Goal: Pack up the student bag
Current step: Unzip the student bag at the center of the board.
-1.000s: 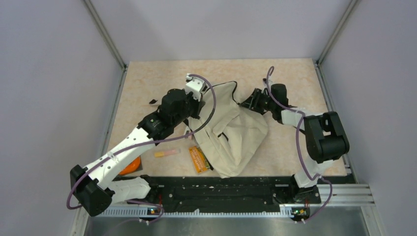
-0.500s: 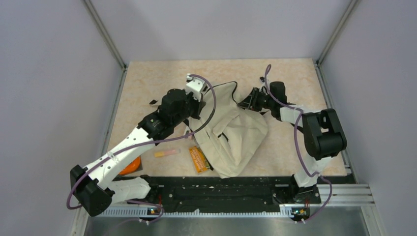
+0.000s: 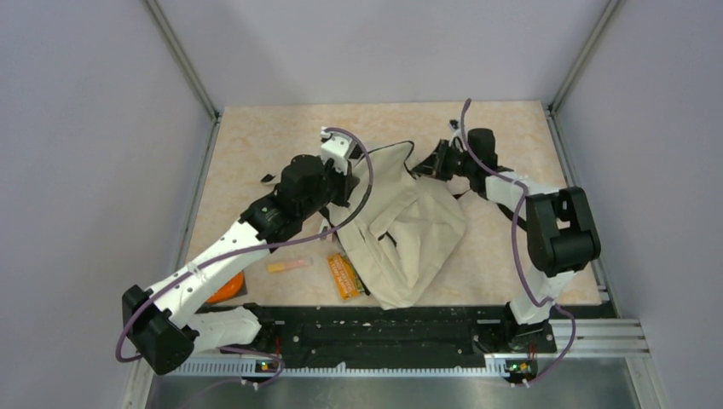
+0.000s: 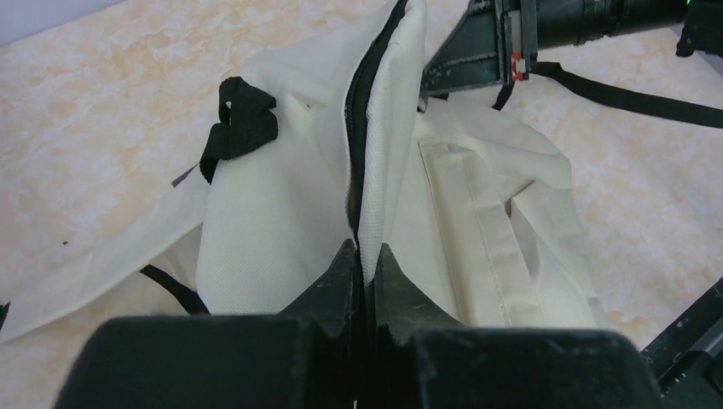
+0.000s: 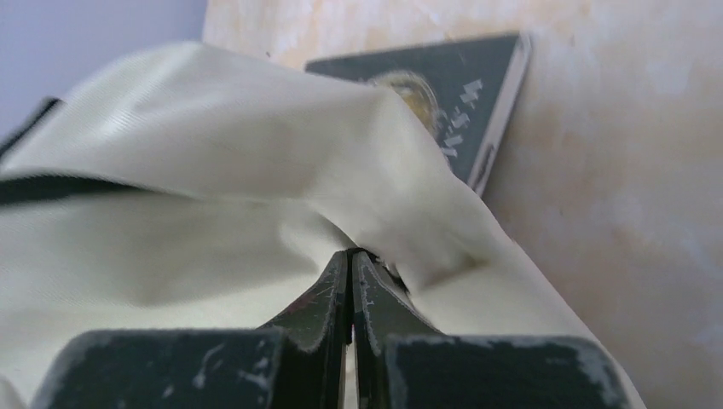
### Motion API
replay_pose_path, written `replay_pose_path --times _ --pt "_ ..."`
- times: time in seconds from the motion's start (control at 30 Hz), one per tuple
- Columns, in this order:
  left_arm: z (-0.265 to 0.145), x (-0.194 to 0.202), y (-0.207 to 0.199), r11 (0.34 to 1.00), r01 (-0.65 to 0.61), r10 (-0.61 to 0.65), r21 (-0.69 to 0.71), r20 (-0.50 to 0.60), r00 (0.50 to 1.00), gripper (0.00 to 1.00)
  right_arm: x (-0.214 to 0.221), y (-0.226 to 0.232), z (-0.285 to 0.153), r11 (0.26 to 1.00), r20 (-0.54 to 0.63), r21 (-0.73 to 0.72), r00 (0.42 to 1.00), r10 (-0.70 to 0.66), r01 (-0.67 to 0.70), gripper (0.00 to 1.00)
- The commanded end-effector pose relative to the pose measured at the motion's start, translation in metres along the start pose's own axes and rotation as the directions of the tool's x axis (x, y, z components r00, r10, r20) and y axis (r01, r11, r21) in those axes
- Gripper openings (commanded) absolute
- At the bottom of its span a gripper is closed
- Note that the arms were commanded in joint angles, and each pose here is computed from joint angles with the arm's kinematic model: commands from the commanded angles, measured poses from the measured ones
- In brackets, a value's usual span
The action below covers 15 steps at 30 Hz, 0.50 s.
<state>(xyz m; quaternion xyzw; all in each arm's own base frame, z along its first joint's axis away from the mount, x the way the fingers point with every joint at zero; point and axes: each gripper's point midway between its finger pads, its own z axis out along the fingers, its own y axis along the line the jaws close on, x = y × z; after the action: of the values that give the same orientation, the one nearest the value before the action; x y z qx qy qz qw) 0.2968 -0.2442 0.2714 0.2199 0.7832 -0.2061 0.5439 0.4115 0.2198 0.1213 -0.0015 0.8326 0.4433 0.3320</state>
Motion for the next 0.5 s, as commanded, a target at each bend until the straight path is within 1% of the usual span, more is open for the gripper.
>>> replay_pose_path --times 0.0,0.13,0.3,0.4,0.47 --pt "0.013 0.002 -0.023 0.987 0.140 -0.143 0.079 0.027 0.989 0.00 -0.075 0.075 -0.018 0.983 0.172 -0.109 0.977 -0.128 0.148 0.00" --pt "0.031 0.022 -0.037 0.958 0.268 -0.271 0.097 0.021 0.962 0.00 -0.100 0.105 -0.023 0.972 0.221 -0.137 0.963 -0.156 0.189 0.00" --pt "0.047 0.034 -0.050 0.936 0.347 -0.349 0.057 0.043 0.936 0.00 -0.123 0.136 -0.031 0.959 0.276 -0.138 0.939 -0.204 0.249 0.00" --pt "0.058 0.034 -0.064 0.920 0.382 -0.388 0.088 0.062 0.920 0.00 -0.122 0.135 -0.026 0.958 0.265 -0.092 0.934 -0.239 0.271 0.00" --pt "0.065 0.029 -0.073 0.906 0.408 -0.418 0.115 0.083 0.905 0.00 -0.112 0.126 -0.019 0.957 0.233 -0.049 0.935 -0.268 0.286 0.00"
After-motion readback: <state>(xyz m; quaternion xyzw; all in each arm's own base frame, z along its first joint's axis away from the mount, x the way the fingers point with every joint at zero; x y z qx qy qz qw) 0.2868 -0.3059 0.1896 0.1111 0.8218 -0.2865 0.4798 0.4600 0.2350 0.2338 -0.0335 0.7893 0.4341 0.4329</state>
